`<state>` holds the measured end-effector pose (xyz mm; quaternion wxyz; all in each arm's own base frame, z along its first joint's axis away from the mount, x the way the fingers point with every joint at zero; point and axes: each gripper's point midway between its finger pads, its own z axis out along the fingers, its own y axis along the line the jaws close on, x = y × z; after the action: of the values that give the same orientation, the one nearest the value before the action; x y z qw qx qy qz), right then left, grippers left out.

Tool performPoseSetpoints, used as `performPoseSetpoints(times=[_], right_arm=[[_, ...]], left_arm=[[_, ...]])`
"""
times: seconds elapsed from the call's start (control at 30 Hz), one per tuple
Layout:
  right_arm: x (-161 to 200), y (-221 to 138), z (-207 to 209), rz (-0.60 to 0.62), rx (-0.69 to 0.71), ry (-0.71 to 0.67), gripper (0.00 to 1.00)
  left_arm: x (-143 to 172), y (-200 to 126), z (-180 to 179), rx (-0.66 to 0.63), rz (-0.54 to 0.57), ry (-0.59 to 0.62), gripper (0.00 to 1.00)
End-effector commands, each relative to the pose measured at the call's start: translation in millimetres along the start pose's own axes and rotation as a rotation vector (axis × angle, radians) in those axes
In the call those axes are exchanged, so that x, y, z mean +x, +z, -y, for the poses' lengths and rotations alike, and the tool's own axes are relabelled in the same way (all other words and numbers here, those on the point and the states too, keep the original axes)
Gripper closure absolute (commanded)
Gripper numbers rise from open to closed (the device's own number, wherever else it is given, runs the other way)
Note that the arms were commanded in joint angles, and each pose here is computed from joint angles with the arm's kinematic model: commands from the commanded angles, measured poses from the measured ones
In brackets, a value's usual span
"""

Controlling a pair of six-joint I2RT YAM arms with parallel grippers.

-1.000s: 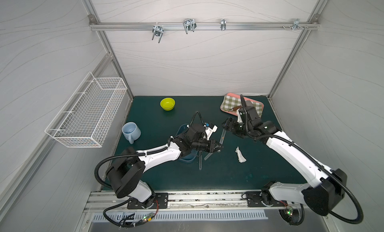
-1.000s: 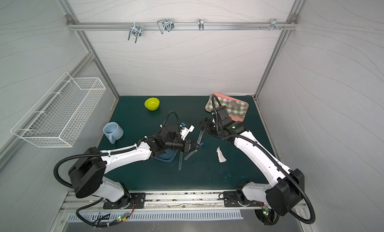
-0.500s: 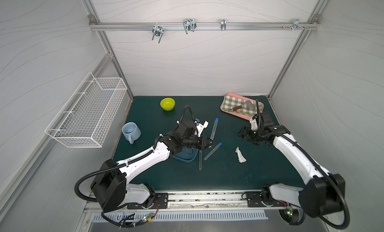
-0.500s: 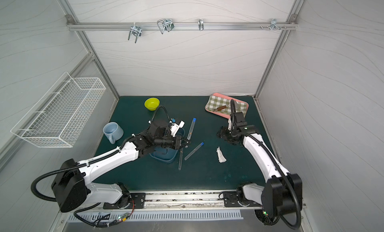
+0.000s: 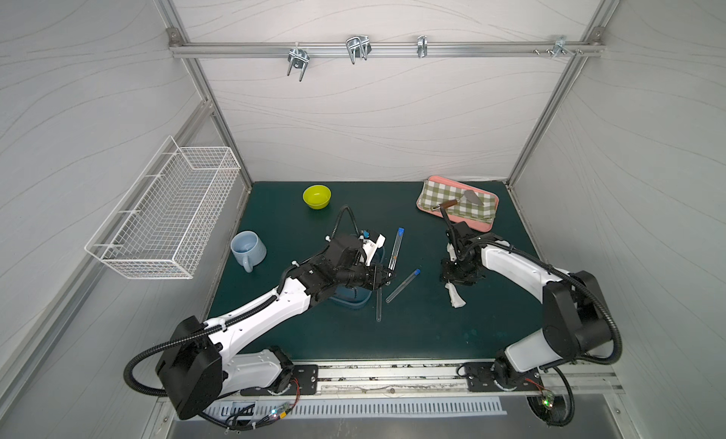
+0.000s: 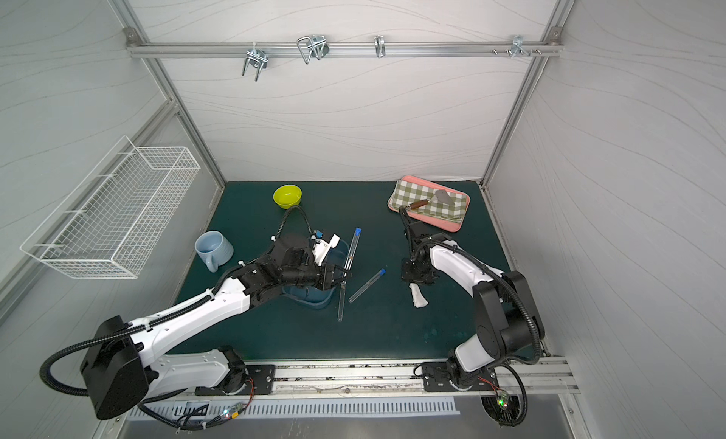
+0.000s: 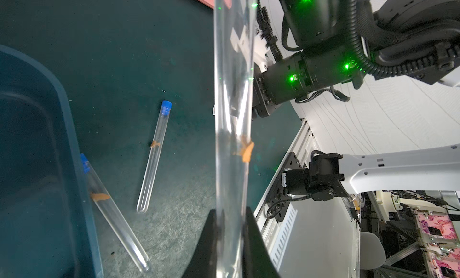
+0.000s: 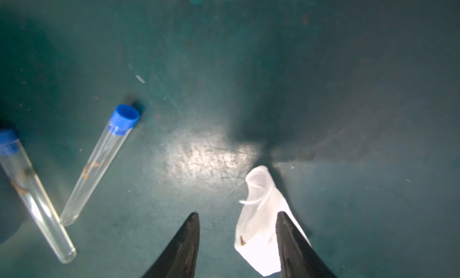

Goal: Wipe the exteriors of test tubes
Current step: Pick up the cleaning item at the center of the board.

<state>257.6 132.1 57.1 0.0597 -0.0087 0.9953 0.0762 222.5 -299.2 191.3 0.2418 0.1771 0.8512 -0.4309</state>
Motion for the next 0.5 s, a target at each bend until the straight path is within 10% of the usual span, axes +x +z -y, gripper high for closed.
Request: performPoseSetpoints(times=[0.0, 0.13, 0.33, 0.47], right_arm=[[7, 0, 12, -0.054, 0.077, -0.03, 0.62], [10, 2, 10, -0.1, 0.074, -0.047, 0.71], [19, -6, 9, -0.131, 0.114, -0.071, 0.6], [22, -2, 11, -0.158, 0.13, -0.073, 0.81]], left_arm=[[-13, -2, 6, 0.021, 0.042, 0.027, 0.95], [-19, 1, 8, 0.041, 0.044, 0.024, 0.95], [-21, -1, 13, 0.065, 0.049, 0.017, 0.95], [-20, -1, 12, 0.068, 0.044, 0.018, 0.95]])
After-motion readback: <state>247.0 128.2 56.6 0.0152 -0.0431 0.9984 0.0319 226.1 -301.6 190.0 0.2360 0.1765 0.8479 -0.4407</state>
